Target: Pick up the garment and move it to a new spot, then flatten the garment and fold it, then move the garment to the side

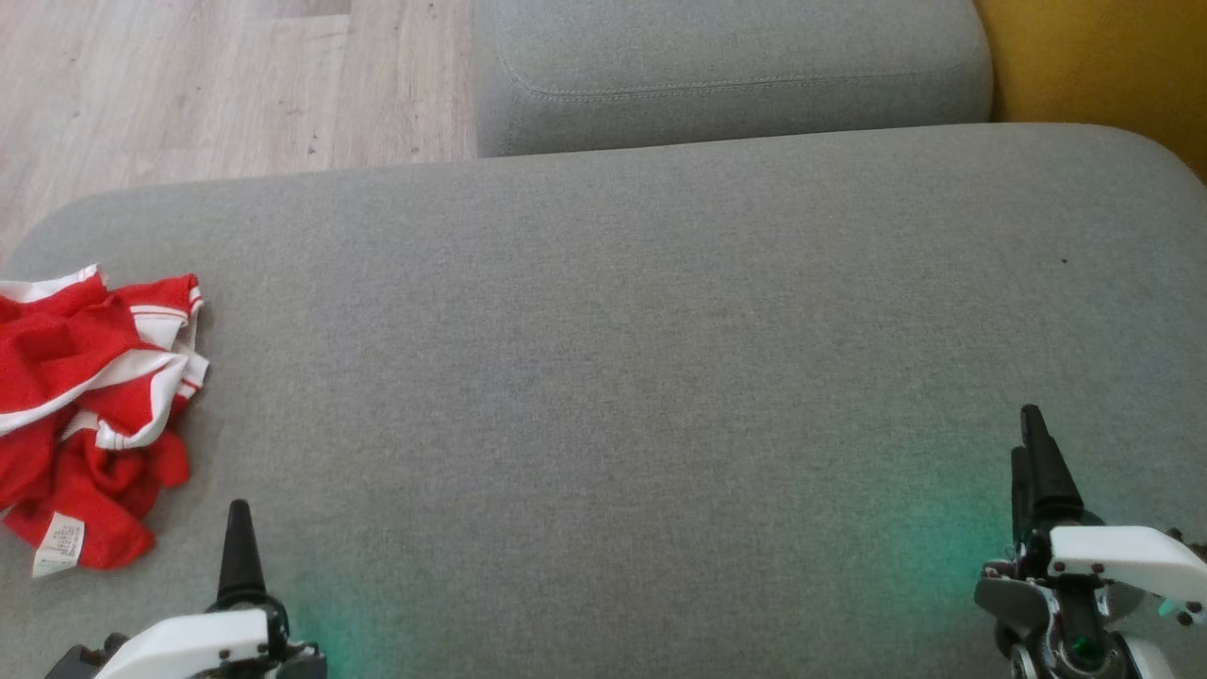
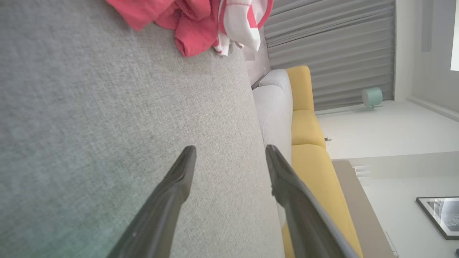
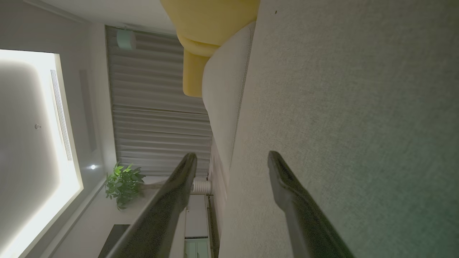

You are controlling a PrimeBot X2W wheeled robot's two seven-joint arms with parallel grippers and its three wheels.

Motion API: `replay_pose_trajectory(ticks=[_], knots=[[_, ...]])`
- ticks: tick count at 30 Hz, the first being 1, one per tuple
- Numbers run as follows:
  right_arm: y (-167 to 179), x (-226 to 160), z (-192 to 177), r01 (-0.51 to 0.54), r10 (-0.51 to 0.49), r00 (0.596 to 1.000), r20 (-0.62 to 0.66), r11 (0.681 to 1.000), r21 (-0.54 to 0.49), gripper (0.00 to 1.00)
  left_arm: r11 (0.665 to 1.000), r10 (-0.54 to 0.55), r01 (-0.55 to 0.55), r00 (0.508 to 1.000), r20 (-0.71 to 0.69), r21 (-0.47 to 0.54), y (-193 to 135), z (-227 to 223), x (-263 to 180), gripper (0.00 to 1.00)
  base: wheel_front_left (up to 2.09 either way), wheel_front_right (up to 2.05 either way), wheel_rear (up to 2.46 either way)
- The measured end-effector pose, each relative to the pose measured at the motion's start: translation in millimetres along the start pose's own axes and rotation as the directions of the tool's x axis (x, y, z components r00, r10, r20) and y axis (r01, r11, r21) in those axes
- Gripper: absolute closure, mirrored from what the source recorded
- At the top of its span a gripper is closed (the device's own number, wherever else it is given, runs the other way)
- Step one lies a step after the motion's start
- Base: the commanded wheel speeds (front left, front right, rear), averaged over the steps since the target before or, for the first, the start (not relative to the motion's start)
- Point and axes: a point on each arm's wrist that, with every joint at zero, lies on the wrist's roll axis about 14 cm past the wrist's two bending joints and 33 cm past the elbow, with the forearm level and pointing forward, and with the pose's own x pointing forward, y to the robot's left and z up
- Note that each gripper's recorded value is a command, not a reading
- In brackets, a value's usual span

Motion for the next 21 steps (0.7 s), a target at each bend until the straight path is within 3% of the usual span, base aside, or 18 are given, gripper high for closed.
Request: replay_pose_trajectory(ticks=[10, 21], knots=[[0.0, 0.1, -1.5, 0.0, -0.002, 1.0, -0.013, 0.988, -0.154, 0.0, 0.989, 0.001, 0.0, 1.0, -0.008, 0.149, -0.7, -3.0, 1.3, 0.0, 0.0, 0.0, 0.0], [7.6, 4.3, -2.7, -0.023, 0.019, 1.0, -0.014, 0.948, -0.319, 0.0, 0.949, -0.003, 0.006, 1.0, -0.01, 0.314, -1.8, -5.9, 2.2, 0.0, 0.0, 0.0, 0.0]])
